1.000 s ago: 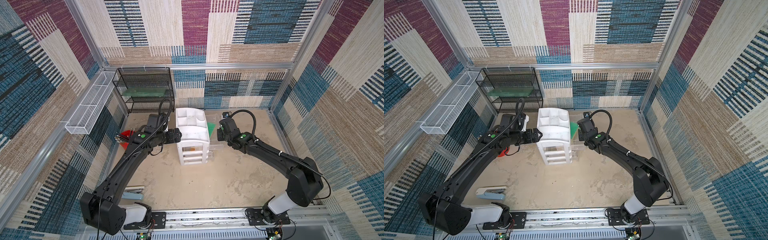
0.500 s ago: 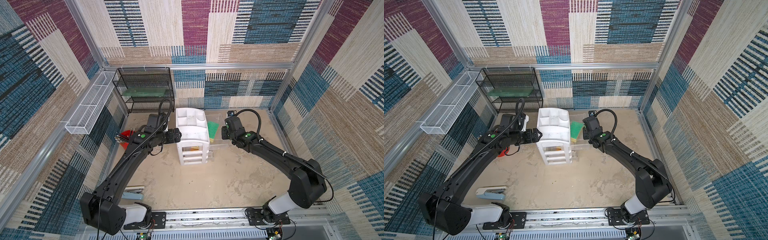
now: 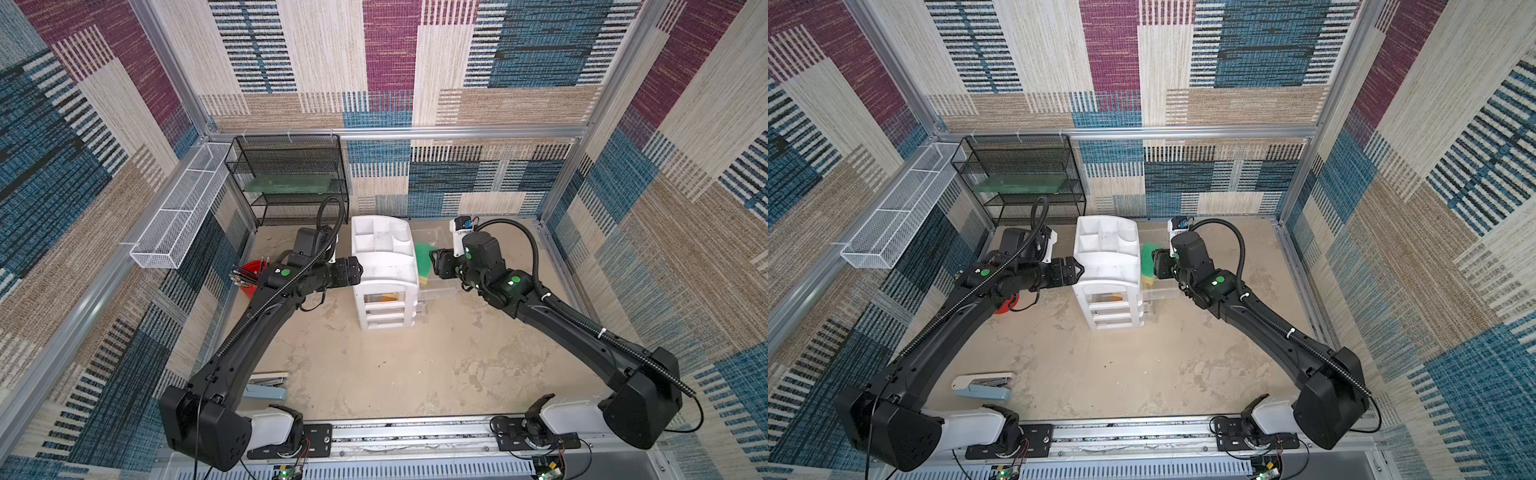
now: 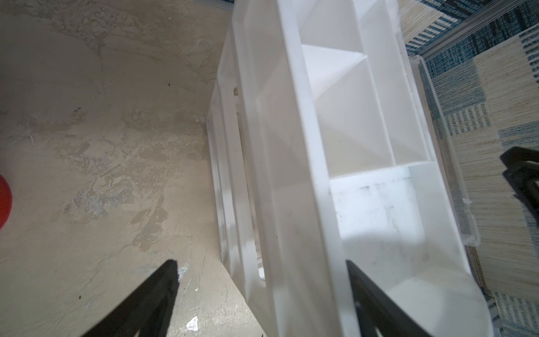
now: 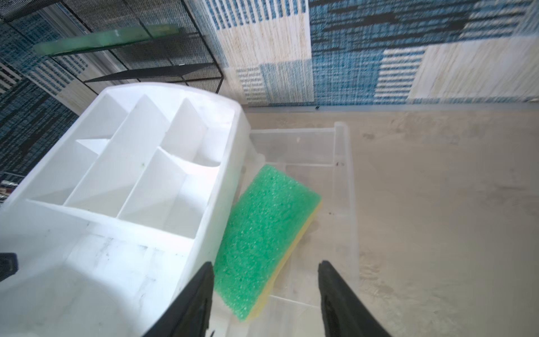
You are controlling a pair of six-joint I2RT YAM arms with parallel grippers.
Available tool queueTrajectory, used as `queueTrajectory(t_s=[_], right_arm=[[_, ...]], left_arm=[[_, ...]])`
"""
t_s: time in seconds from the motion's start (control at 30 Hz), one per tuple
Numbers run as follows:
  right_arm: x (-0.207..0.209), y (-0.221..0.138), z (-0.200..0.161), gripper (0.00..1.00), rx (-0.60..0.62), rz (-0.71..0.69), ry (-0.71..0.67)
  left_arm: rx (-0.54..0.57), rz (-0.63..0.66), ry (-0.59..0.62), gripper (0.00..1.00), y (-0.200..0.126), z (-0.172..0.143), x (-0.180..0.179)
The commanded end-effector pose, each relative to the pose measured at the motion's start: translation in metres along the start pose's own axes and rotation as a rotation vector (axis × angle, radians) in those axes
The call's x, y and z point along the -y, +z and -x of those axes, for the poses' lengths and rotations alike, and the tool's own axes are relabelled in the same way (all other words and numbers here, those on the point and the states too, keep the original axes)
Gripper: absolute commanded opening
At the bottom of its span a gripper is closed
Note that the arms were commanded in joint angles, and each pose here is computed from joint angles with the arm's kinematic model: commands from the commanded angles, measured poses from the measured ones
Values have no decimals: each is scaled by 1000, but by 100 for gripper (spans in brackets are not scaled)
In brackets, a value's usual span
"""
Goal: Take the sponge out of the drawer
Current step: Open the drawer in the storage box, then move the storage box to the center of the board, then pick up the sponge from the center of the board.
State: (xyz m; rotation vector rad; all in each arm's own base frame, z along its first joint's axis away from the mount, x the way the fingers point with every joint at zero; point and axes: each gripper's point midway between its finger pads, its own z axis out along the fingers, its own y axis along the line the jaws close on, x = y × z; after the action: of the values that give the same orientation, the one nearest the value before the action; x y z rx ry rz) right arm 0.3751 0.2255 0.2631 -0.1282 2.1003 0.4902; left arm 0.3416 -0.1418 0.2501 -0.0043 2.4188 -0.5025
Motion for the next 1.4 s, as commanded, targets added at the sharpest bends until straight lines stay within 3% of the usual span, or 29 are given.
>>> queueTrajectory(t_s=[0.0,0.3,0.57,0.87,1.2,1.37], right_arm=[[-11,10,-6,58,-42,49,82],[2,40,-30,56,-155,-65,132],[6,36,-31,54,-122,-165,131],[17,55,-52,54,-170,-216,132],[21,75,-44,23,-149,-195,131],[21,89,-43,13,-149,-175,133]], left_arm=[[-14,1,14,87,-4,-4,0],[7,-28,10,86,-13,-1,5],[10,-55,3,86,-15,-2,10],[7,-47,14,86,-13,-1,8],[-18,-3,29,85,7,3,-2],[-62,38,26,84,31,10,-9]])
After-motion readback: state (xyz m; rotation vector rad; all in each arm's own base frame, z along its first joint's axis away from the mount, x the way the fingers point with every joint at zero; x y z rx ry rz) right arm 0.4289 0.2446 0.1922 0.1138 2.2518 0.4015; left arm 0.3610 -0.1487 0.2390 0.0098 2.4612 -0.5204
